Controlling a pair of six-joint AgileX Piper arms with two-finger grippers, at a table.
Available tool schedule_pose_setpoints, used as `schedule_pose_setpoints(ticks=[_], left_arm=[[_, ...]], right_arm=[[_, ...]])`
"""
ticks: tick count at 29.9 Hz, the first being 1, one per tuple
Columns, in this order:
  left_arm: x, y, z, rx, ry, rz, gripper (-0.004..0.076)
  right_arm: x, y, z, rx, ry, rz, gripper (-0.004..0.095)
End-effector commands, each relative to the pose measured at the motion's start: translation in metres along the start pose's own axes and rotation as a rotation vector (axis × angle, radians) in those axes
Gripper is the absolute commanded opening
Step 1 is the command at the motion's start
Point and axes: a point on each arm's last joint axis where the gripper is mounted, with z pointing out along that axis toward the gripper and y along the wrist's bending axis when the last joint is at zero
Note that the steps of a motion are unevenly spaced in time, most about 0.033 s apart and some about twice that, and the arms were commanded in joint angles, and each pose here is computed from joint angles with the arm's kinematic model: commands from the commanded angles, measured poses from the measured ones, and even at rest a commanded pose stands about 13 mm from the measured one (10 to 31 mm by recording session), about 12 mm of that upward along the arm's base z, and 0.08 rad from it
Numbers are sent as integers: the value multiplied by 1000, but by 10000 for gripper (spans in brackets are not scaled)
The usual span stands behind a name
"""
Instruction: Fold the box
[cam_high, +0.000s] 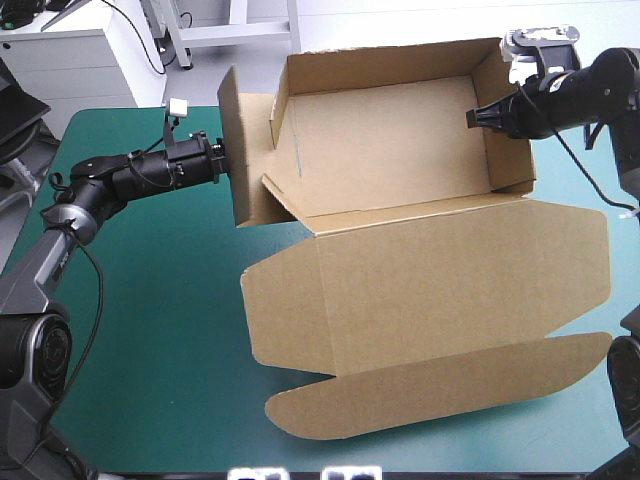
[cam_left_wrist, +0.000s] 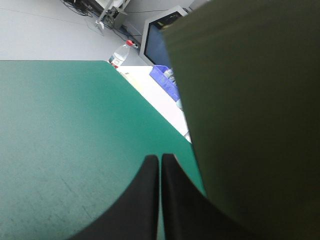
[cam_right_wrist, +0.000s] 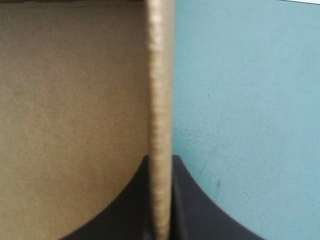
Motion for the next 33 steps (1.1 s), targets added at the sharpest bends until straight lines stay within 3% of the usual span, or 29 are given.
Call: schedule_pose_setpoints(ticks=[1,16,20,26,33], left_arm=[[-31,-51,-1,214,-120,18,5],[-39,-102,-3,283,-112,69,15],[-34,-100,-2,254,-53,90,108],[-30,-98,-2,230,2,45,342],[-29,-89,0,105,52,-56,358]], right_arm=[[-3,10,-19,-23,-49,-18,-17],[-4,20,1,12,-15,-79,-18],[-4,20,1,12,-10,-79,-18],[-4,20,1,12,-7,-79,-18],[-3,20,1,12,-4,-77,-12]])
